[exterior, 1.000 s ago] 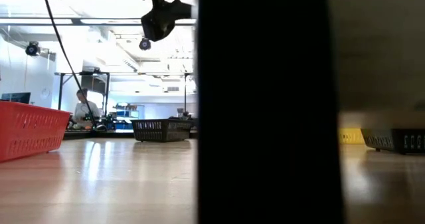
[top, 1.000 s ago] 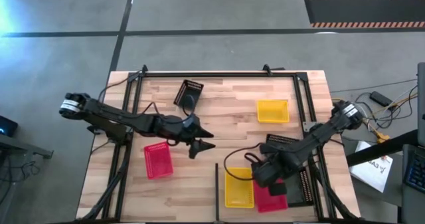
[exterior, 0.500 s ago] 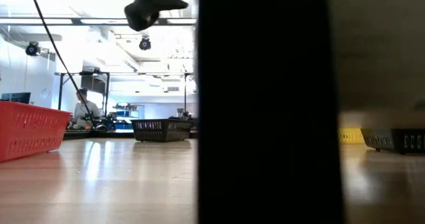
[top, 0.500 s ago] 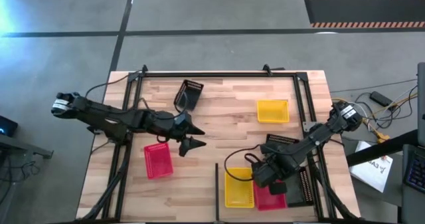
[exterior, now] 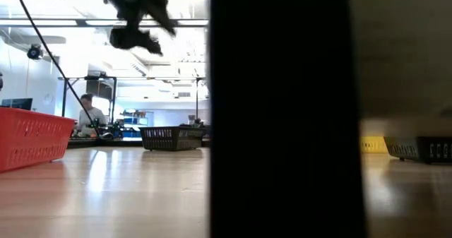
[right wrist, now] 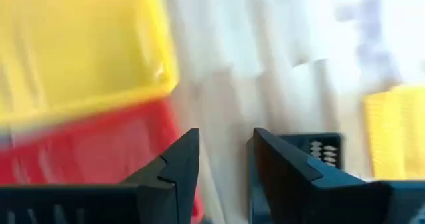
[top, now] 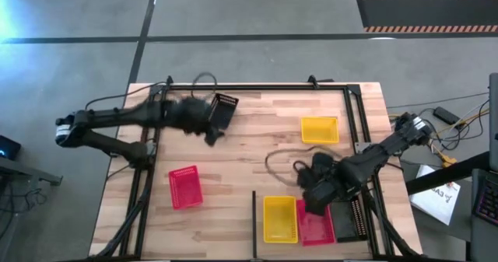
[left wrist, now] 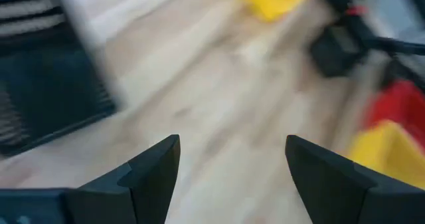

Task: Stack baskets on shelf by color
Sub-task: Stack the top black bin on top of the black bin on the shelf

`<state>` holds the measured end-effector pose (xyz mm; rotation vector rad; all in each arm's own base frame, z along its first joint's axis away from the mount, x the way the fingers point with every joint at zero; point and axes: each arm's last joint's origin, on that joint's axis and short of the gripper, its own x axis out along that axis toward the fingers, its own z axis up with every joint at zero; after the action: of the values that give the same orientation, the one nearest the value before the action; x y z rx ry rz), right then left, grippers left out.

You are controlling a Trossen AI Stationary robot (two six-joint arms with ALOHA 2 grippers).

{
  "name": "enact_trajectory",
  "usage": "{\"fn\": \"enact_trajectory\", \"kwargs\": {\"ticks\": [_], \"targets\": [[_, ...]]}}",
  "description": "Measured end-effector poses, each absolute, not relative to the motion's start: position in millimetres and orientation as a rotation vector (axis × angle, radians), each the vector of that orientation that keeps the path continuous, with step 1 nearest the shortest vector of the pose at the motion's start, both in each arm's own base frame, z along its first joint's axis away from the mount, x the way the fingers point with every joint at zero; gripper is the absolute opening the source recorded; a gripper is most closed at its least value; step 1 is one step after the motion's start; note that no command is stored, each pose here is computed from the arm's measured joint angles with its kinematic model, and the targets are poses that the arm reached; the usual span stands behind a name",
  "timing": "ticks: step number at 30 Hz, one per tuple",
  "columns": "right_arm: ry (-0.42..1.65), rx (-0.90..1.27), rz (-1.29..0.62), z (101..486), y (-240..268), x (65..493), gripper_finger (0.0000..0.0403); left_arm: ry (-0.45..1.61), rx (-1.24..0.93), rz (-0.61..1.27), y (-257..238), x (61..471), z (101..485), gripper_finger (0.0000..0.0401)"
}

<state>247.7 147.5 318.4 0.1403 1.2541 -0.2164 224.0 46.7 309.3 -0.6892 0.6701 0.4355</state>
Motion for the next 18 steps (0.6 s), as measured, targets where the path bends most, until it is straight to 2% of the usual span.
{"fn": "enact_trajectory", "kwargs": {"ticks": [6, 9, 14, 18], "targets": [[0.815, 0.296, -0.661, 347.3, 120.9, 221.3, 0.0116, 0.786, -0.816, 0.582, 130.8, 210.9, 279.5, 0.0258], [0.618, 0.335, -0.772, 351.7, 113.2, 214.9, 0.0109, 0.850, -0.923, 0.647, 170.8, 202.0, 252.3, 0.0258], [0.586, 0.320, -0.792, 349.6, 112.9, 215.6, 0.0097, 0.950, -0.953, 0.722, 221.3, 193.0, 213.1, 0.0258], [0.615, 0.299, -0.797, 342.2, 117.2, 222.0, 0.0086, 0.994, -0.933, 0.727, 236.8, 198.6, 190.2, 0.0258]]}}
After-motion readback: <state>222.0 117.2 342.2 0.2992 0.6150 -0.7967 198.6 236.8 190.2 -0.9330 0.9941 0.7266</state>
